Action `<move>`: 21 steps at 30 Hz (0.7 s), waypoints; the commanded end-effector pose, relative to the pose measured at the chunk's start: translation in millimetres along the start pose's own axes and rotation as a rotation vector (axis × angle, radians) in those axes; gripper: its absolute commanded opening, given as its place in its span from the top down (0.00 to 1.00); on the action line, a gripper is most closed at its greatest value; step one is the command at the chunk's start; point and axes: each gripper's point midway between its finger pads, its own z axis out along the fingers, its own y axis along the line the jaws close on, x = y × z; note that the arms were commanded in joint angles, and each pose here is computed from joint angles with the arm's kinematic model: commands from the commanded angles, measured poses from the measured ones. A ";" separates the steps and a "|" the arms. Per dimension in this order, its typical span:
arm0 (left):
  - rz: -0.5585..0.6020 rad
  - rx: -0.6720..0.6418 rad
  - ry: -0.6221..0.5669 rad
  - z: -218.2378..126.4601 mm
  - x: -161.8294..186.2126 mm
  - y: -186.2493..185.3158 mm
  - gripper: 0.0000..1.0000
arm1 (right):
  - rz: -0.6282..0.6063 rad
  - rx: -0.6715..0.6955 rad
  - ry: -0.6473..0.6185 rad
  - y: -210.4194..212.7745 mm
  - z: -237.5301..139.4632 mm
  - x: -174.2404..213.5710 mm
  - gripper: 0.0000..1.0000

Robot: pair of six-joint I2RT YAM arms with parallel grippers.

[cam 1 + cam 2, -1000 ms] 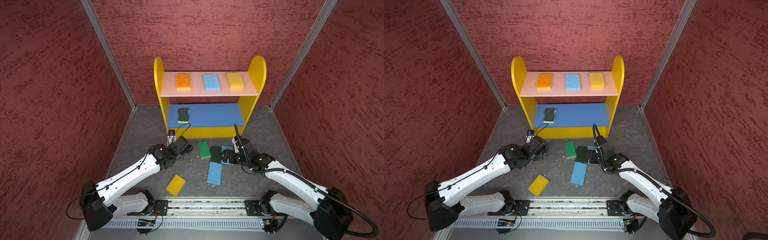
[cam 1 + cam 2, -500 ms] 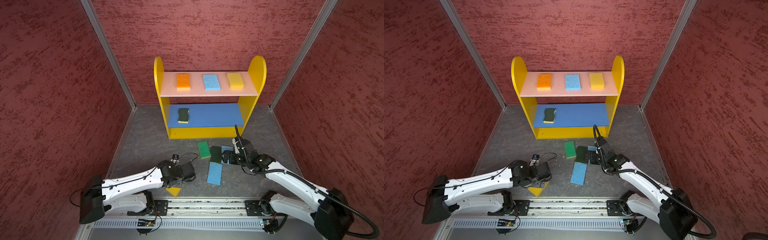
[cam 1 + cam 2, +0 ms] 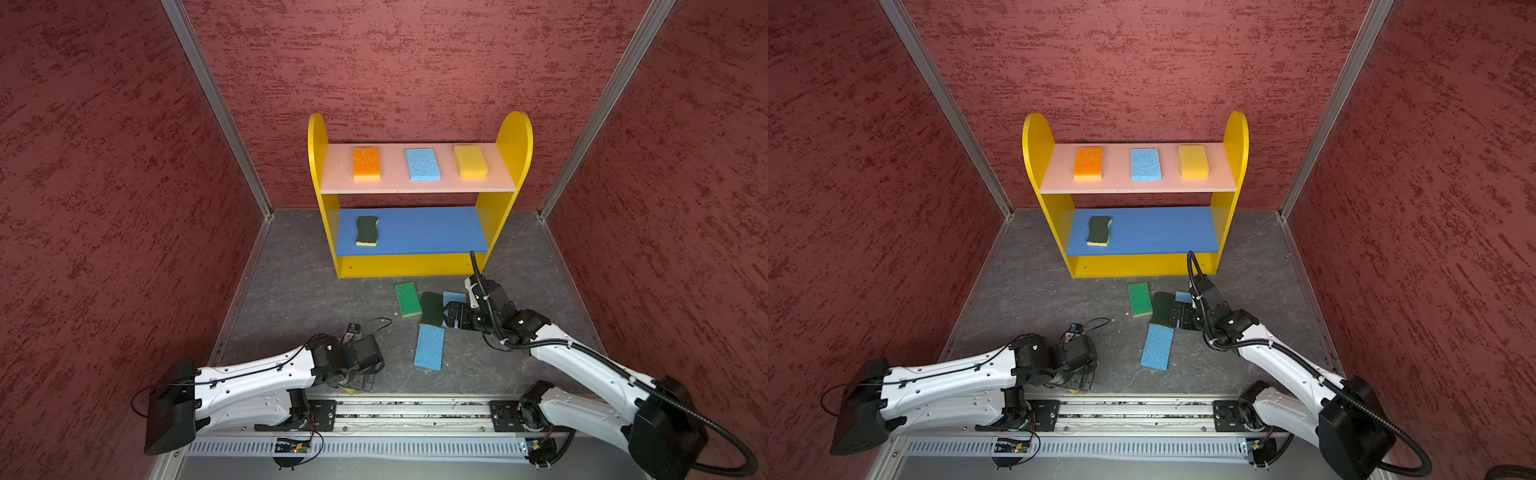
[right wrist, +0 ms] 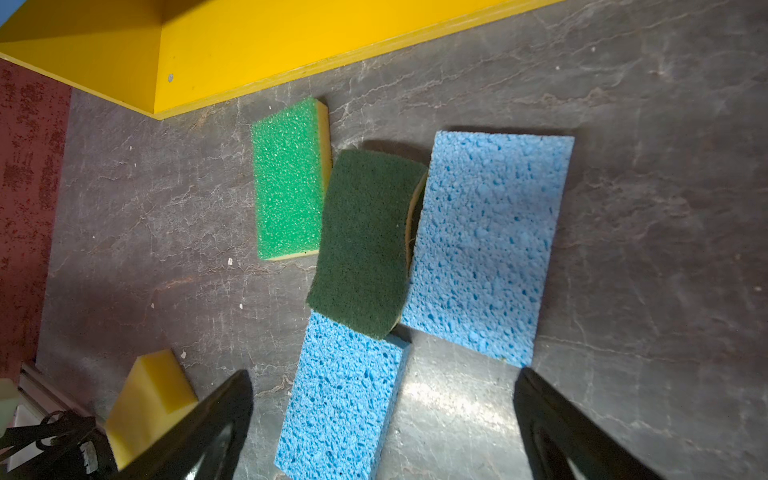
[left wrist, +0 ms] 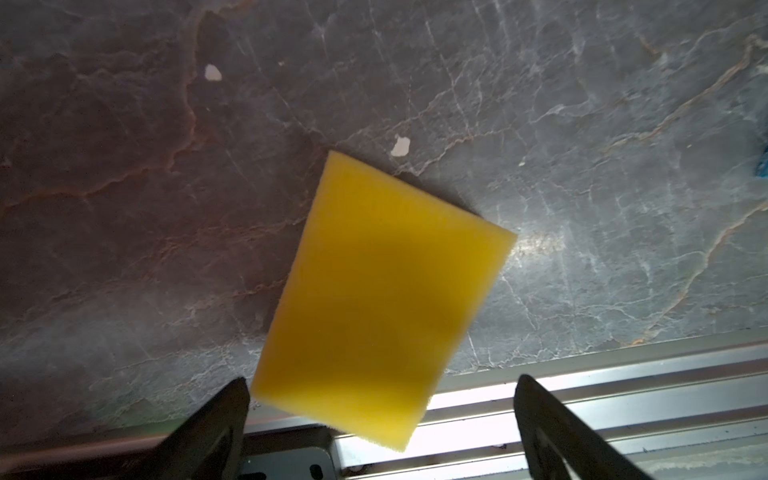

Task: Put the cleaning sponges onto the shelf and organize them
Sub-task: 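Withdraw the left gripper and lower it over the yellow sponge, then close the left gripper on the yellow sponge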

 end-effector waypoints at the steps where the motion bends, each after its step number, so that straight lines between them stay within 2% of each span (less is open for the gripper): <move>1: 0.004 0.026 -0.001 0.1 0.4 -4.7 0.01 | 0.007 -0.020 -0.024 2.4 -0.1 -4.2 0.01; 12: 0.015 -0.064 0.018 8.1 -0.8 1.7 0.00 | 0.000 -0.013 -0.016 0.9 4.2 -2.7 0.01; 18: 0.021 -0.105 -0.001 13.5 -10.9 -1.3 0.07 | -0.007 -0.005 -0.014 -1.0 5.3 -2.1 0.01; 21: 0.032 -0.107 0.002 19.7 -16.8 -8.0 0.15 | -0.010 0.005 -0.015 -3.1 5.3 -2.3 0.01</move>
